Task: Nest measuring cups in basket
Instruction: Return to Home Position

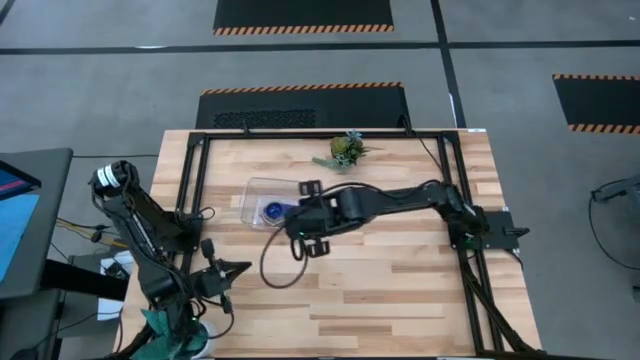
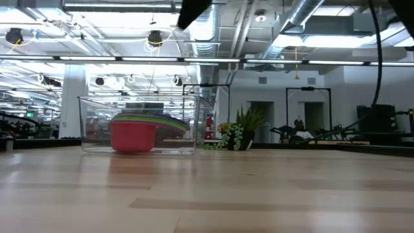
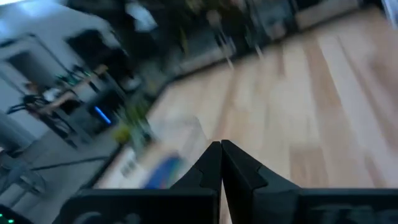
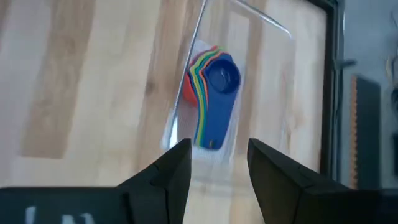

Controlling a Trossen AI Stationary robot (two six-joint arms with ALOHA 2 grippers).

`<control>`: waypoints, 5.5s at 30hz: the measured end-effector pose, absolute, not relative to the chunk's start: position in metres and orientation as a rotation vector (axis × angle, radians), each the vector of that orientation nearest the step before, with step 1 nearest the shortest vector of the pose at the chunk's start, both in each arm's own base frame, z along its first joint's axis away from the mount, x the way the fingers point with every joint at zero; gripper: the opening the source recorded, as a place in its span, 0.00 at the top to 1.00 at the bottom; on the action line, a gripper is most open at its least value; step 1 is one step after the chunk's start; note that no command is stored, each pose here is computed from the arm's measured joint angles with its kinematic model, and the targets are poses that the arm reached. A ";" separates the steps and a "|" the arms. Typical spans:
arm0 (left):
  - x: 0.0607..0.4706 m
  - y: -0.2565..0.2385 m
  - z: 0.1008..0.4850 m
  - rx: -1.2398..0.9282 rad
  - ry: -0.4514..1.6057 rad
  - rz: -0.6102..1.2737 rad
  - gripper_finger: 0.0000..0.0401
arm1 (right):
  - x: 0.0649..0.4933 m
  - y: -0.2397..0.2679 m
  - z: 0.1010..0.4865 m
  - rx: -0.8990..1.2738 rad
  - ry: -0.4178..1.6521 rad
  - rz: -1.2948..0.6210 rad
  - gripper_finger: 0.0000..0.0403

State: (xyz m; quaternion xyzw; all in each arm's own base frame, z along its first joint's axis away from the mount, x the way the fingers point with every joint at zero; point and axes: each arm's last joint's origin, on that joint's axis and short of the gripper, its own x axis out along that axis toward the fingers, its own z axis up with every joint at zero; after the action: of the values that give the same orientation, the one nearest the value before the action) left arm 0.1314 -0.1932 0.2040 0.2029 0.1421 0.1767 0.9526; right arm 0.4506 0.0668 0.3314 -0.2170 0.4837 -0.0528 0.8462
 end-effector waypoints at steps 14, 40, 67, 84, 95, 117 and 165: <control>0.128 -0.150 0.337 0.604 0.280 0.397 1.00 | 0.322 0.066 0.470 -0.161 0.714 -0.071 0.55; 0.114 -0.026 0.212 0.079 -0.032 0.298 1.00 | 0.182 0.035 0.258 0.108 0.215 0.155 0.55; 0.118 0.005 0.171 0.035 0.135 0.330 1.00 | 0.144 0.003 0.153 0.195 0.105 0.059 0.55; 0.089 0.006 0.179 0.030 0.122 0.321 1.00 | 0.126 0.003 0.160 0.205 0.087 0.061 0.55; 0.086 0.005 0.177 0.033 0.162 0.308 1.00 | 0.106 0.002 0.166 0.203 0.074 0.055 0.55; 0.078 0.007 0.200 0.059 0.125 0.366 1.00 | 0.097 0.002 0.168 0.124 -0.011 0.051 0.55; 0.096 -0.003 0.173 0.063 -0.067 0.160 1.00 | 0.098 0.002 0.167 0.185 -0.005 0.055 0.55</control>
State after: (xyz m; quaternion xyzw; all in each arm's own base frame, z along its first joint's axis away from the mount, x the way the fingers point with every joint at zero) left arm 0.0964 -0.0030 0.1733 0.0317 -0.0335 0.0799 0.9957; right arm 0.0975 0.0020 0.1673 0.0921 -0.0026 0.0272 0.9954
